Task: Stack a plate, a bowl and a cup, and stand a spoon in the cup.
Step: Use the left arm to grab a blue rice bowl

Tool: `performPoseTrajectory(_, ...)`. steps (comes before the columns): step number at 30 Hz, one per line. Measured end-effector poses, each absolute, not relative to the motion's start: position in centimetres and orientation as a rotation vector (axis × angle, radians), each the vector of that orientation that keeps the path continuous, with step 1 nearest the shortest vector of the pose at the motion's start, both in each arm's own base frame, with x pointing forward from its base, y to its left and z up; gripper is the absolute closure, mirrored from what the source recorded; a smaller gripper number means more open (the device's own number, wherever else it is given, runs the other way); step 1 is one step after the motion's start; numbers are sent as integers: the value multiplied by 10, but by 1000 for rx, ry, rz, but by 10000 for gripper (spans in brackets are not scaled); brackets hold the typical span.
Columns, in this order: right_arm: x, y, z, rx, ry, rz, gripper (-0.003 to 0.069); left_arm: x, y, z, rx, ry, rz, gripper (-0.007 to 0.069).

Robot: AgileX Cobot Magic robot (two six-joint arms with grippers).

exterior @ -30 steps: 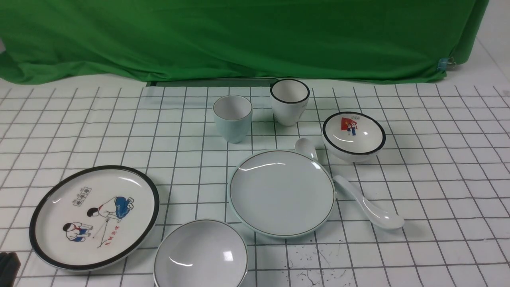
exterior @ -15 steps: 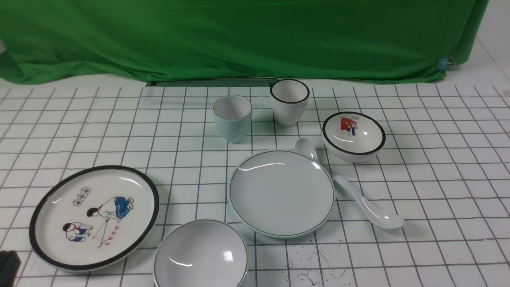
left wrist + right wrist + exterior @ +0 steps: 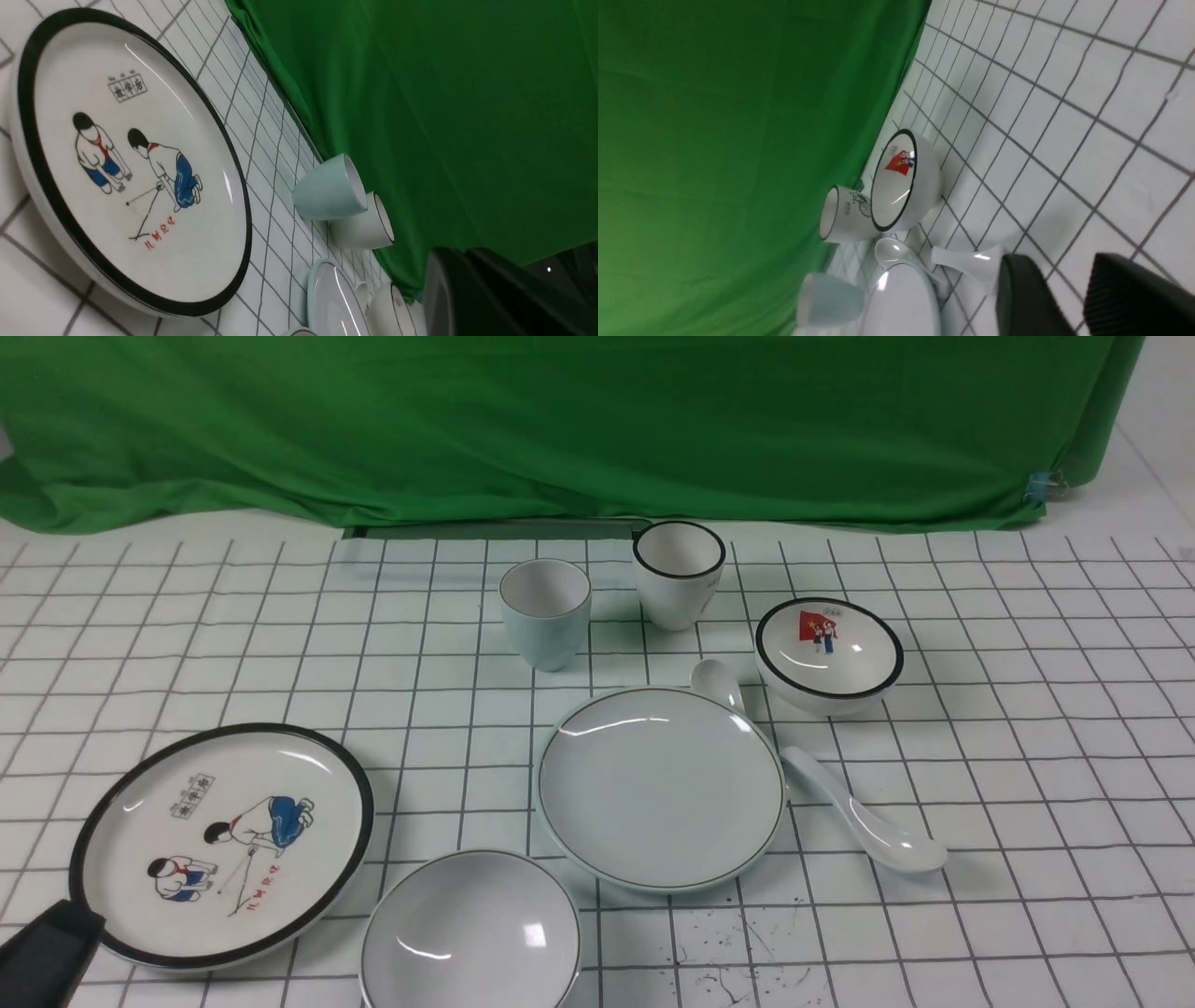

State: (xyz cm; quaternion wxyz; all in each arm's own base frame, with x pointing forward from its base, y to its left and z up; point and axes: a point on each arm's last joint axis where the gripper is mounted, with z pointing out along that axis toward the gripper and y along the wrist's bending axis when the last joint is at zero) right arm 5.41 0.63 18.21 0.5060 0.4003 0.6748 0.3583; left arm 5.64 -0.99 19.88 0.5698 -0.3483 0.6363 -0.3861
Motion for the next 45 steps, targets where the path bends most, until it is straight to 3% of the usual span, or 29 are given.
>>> performPoseTrajectory(6, 54, 6, 183, 752, 1687, 700, 417, 57, -7, 202, -860, 1431, -929, 654)
performPoseTrajectory(9, 54, 6, 191, 639, 1687, 629, 423, 54, -10, 218, -747, 1455, -881, 654)
performPoseTrajectory(12, 53, 6, 219, 468, 1687, 528, 480, 45, -14, 257, -511, 1481, -747, 654)
performPoseTrajectory(14, 56, 8, 252, 310, 1721, 429, 585, 46, -17, 284, -373, 1594, -611, 654)
performPoseTrajectory(16, 61, 9, 265, 225, 1765, 368, 615, 49, -17, 298, -308, 1666, -527, 654)
performPoseTrajectory(17, 69, 12, 290, 92, 1820, 284, 641, 62, -14, 312, -235, 1811, -393, 654)
performPoseTrajectory(18, 76, 13, 299, 63, 1868, 197, 648, 67, -12, 323, -198, 1864, -333, 654)
performPoseTrajectory(21, 100, 18, 330, -218, 2017, 114, 648, 90, -5, 342, -69, 2121, -120, 654)
performPoseTrajectory(25, 129, 27, 349, -429, 2228, 90, 648, 118, -1, 349, 72, 2362, 13, 654)
performPoseTrajectory(32, 155, 60, 336, -808, 2432, 115, 648, 148, -35, 328, 405, 2552, -73, 640)
performPoseTrajectory(37, 163, 89, 314, -1052, 2529, 134, 648, 172, -64, 302, 496, 2683, -151, 577)
performPoseTrajectory(41, 166, 108, 304, -1166, 2522, 150, 648, 199, -87, 276, 445, 2748, -284, 420)
performPoseTrajectory(45, 167, 112, 304, -1171, 2497, 154, 645, 219, -96, 256, 415, 2779, -301, 290)
